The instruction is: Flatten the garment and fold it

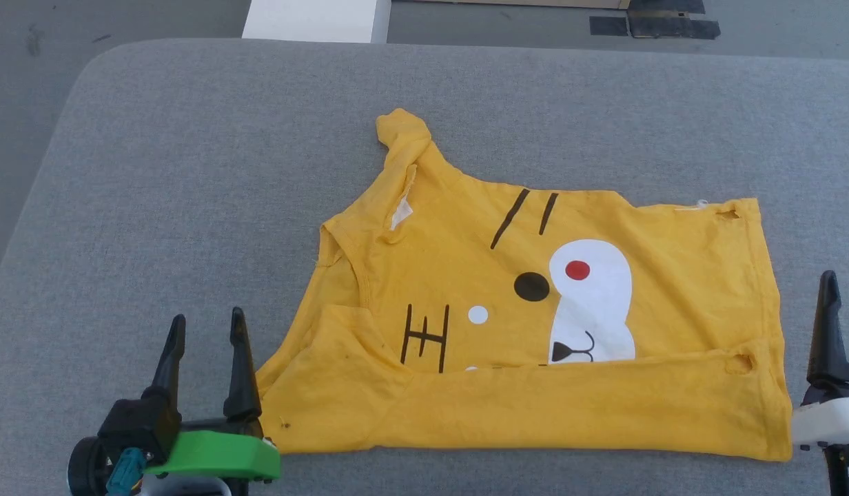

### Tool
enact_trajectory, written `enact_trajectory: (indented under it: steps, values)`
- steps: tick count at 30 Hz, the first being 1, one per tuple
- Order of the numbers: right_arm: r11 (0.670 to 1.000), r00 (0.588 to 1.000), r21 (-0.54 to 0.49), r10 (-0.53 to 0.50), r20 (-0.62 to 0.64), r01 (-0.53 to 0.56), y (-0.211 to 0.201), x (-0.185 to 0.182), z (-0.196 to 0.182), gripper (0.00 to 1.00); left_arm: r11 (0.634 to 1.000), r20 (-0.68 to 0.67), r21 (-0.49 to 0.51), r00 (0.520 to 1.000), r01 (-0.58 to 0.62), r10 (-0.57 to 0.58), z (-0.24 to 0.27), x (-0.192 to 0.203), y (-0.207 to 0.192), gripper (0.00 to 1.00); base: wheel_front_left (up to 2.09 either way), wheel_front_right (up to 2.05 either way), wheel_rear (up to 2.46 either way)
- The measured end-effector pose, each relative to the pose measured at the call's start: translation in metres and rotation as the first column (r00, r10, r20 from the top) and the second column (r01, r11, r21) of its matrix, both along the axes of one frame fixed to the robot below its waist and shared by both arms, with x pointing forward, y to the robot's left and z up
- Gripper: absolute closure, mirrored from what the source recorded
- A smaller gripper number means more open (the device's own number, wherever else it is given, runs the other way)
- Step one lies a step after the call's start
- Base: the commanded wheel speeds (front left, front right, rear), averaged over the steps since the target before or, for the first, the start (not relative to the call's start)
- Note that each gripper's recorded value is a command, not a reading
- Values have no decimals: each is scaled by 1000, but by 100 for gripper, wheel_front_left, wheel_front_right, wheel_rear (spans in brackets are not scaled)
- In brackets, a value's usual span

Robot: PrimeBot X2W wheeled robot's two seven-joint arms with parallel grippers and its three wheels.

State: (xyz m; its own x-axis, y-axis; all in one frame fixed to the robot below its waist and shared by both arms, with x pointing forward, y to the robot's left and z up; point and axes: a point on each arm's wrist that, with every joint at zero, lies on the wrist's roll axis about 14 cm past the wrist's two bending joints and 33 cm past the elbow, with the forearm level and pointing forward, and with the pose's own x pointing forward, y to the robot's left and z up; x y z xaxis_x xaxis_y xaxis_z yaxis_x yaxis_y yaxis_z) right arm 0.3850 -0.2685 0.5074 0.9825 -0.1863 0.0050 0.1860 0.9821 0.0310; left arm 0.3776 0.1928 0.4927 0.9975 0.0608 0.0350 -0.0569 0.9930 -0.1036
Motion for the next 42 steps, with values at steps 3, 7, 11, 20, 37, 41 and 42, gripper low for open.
enact_trajectory:
  steps: [3, 7, 11, 20, 37, 41, 42]
  values:
    - [1000, 1000, 18, -8, -2, 8, -2, -3, -8, 0, 1000, 4, -20, 1000, 4, -4, 0, 2, -3, 0, 0, 0, 0]
    - [999, 1000, 23, -22, -6, 22, -5, -7, -14, 0, 1000, 8, -19, 1000, 7, -7, 0, 5, -2, 0, 0, 0, 0]
    - [999, 999, 20, -37, -9, 37, -10, -10, -16, 0, 998, 12, -2, 998, 57, -57, 3, 19, -7, 0, 0, 0, 0]
    - [998, 998, 35, -51, -32, 52, -14, 4, -28, 0, 958, -88, 49, 957, 282, -277, 40, 108, -35, 0, 0, 0, 0]
    - [998, 992, 13, -59, -112, 61, -18, 44, -73, 0, 869, -493, -79, 738, 489, -460, -20, 225, -95, 0, 0, 0, 0]
    - [997, 986, 5, -74, -147, 75, -23, 44, -87, 0, 856, -564, -100, 679, 508, -469, -45, 232, -104, 0, 0, 0, 0]
    - [997, 985, 5, -78, -156, 79, -24, 44, -90, 0, 853, -573, -105, 670, 511, -472, -50, 235, -106, 0, 0, 0, 0]
